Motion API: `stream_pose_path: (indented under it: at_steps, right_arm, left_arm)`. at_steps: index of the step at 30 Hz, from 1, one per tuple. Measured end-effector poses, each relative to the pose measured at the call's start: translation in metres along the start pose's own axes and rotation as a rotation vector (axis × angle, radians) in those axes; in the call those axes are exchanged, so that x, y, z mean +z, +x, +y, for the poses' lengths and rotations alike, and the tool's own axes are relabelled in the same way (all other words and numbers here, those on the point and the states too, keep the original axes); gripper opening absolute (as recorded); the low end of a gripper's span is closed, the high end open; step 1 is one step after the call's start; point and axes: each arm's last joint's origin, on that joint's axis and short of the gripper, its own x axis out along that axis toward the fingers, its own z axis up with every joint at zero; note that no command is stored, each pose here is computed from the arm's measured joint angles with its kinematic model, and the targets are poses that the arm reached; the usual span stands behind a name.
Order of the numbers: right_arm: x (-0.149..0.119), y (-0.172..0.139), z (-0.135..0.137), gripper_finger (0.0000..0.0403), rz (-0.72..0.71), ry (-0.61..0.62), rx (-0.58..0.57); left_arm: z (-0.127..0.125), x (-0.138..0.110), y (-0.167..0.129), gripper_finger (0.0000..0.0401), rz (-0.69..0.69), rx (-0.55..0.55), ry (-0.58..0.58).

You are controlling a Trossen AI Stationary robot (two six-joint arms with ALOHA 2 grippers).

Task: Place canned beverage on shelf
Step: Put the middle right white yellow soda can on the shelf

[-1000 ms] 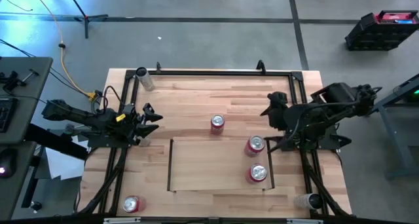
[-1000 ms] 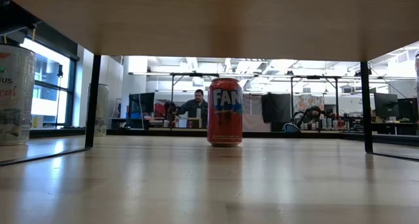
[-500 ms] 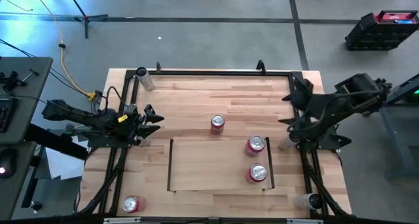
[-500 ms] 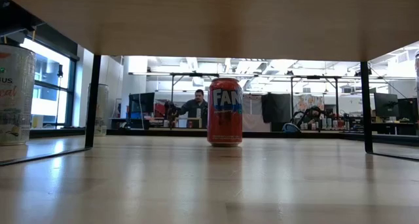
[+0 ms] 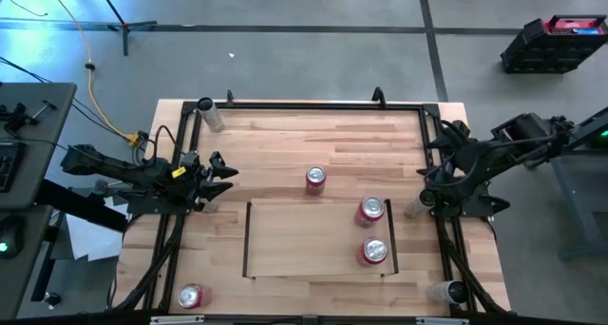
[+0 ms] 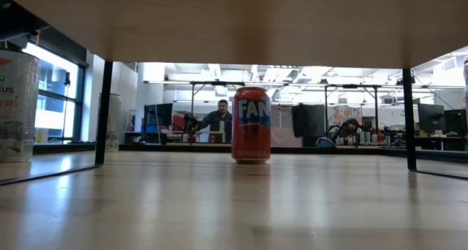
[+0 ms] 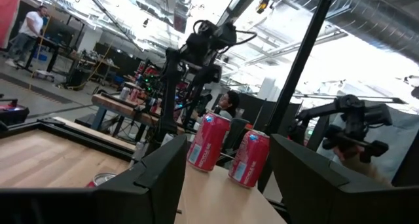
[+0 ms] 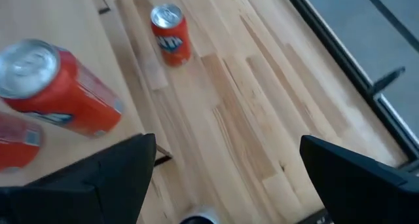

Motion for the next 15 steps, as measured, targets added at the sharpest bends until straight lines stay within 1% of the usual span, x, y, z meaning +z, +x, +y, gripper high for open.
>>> stream_pose_path:
  at_steps: [7,15]
  right_arm:
    - [-0.016,0.017,-0.002,0.0364,0.053,0.037,-0.034]
    - [-0.027,0.035,0.001,0.0364,0.114,0.029,-0.077]
  left_arm:
    - [0.000,0.000,0.000,0.0209,0.002,0.001,0.001]
    - [0.000,0.000,0.000,0.0209,0.003,0.001,0.001]
